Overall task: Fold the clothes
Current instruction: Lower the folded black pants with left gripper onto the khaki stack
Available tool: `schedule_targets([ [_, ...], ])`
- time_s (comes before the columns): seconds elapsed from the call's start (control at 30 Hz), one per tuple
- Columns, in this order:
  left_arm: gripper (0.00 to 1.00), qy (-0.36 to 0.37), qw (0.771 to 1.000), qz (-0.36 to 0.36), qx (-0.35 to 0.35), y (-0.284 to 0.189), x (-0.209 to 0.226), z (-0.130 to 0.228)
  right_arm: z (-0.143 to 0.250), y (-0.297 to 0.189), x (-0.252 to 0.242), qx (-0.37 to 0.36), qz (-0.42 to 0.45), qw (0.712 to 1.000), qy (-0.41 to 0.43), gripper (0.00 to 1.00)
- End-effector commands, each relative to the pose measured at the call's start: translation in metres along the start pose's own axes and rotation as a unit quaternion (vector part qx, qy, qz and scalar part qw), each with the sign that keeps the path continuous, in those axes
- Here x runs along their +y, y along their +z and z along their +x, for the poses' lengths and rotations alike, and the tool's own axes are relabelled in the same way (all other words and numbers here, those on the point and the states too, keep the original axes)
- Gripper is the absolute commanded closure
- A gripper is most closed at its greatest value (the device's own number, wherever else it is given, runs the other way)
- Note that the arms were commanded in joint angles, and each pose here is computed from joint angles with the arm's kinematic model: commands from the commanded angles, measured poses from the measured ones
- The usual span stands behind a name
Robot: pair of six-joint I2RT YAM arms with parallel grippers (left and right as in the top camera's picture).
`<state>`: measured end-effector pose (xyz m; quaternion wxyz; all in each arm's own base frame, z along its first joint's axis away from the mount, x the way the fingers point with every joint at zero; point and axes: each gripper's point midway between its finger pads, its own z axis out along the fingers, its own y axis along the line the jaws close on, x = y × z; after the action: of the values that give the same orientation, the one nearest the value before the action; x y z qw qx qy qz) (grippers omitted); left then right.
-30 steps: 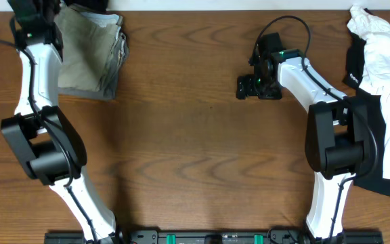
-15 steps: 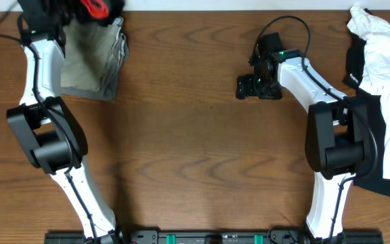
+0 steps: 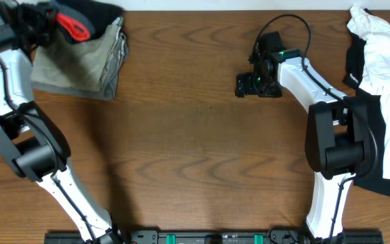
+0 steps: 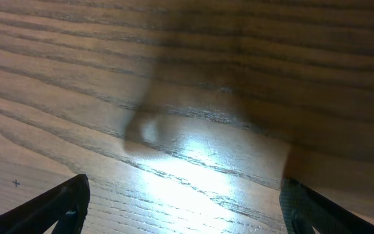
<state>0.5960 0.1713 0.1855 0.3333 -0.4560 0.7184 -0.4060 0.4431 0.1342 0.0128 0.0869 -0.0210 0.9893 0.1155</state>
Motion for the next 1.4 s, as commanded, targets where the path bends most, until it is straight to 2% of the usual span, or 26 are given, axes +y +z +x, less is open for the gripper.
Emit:
schedule_targets([
  [0.0, 0.94, 0.022, 0.998, 0.012, 0.054, -0.027, -0.014, 0.017, 0.003, 0.005, 0.003, 0.005, -0.004, 1.0, 0.003, 0.09],
  [0.1, 0.94, 0.009, 0.995, -0.054, 0.08, -0.042, 0.027, 0.025, 0.003, 0.005, 0.003, 0.005, -0.004, 1.0, 0.003, 0.09],
  [0.3, 0.94, -0.032, 0.98, -0.182, 0.076, -0.078, 0.094, 0.021, 0.002, 0.005, 0.003, 0.004, -0.004, 1.0, 0.003, 0.09],
  [0.53, 0.94, -0.051, 0.956, -0.286, 0.046, -0.104, 0.136, 0.015, 0.002, 0.005, 0.003, 0.003, -0.004, 1.0, 0.003, 0.09],
  [0.63, 0.92, -0.043, 0.951, -0.306, 0.035, -0.106, 0.141, 0.012, 0.002, 0.005, 0.003, 0.003, -0.004, 1.0, 0.002, 0.09],
  [0.7, 0.51, -0.033, 0.95, -0.309, 0.024, -0.105, 0.141, 0.007, 0.002, 0.005, 0.003, 0.003, -0.004, 1.0, 0.003, 0.09],
  [0.73, 0.34, -0.029, 0.95, -0.309, 0.02, -0.104, 0.14, 0.005, 0.002, 0.005, 0.003, 0.003, -0.004, 1.0, 0.003, 0.09],
  [0.77, 0.24, -0.026, 0.951, -0.309, 0.017, -0.103, 0.139, 0.004, 0.002, 0.005, 0.003, 0.003, -0.005, 1.0, 0.002, 0.09],
  [0.83, 0.11, -0.016, 0.952, -0.305, 0.013, -0.101, 0.138, 0.002, 0.001, 0.005, 0.003, 0.001, -0.005, 1.0, 0.002, 0.09],
  [0.9, 0.04, 0.0, 0.955, -0.298, 0.008, -0.099, 0.134, -0.003, 0.001, 0.005, 0.003, 0.001, -0.005, 1.0, 0.002, 0.09],
  [1.03, 0.02, 0.043, 0.959, -0.28, -0.006, -0.105, 0.114, -0.011, 0.001, 0.005, 0.003, 0.001, -0.005, 1.0, 0.002, 0.08],
  [1.17, 0.02, 0.146, 0.956, -0.252, -0.03, -0.124, 0.069, -0.019, 0.001, 0.005, 0.003, 0.0, -0.005, 1.0, 0.002, 0.09],
  [1.27, 0.02, 0.248, 0.939, -0.233, -0.046, -0.131, 0.03, -0.016, -0.001, 0.005, 0.004, -0.003, -0.006, 1.0, 0.001, 0.08],
  [1.37, 0.01, 0.366, 0.902, -0.226, -0.039, -0.116, 0.0, 0.0, -0.005, 0.005, 0.005, -0.011, -0.007, 1.0, 0.0, 0.08],
])
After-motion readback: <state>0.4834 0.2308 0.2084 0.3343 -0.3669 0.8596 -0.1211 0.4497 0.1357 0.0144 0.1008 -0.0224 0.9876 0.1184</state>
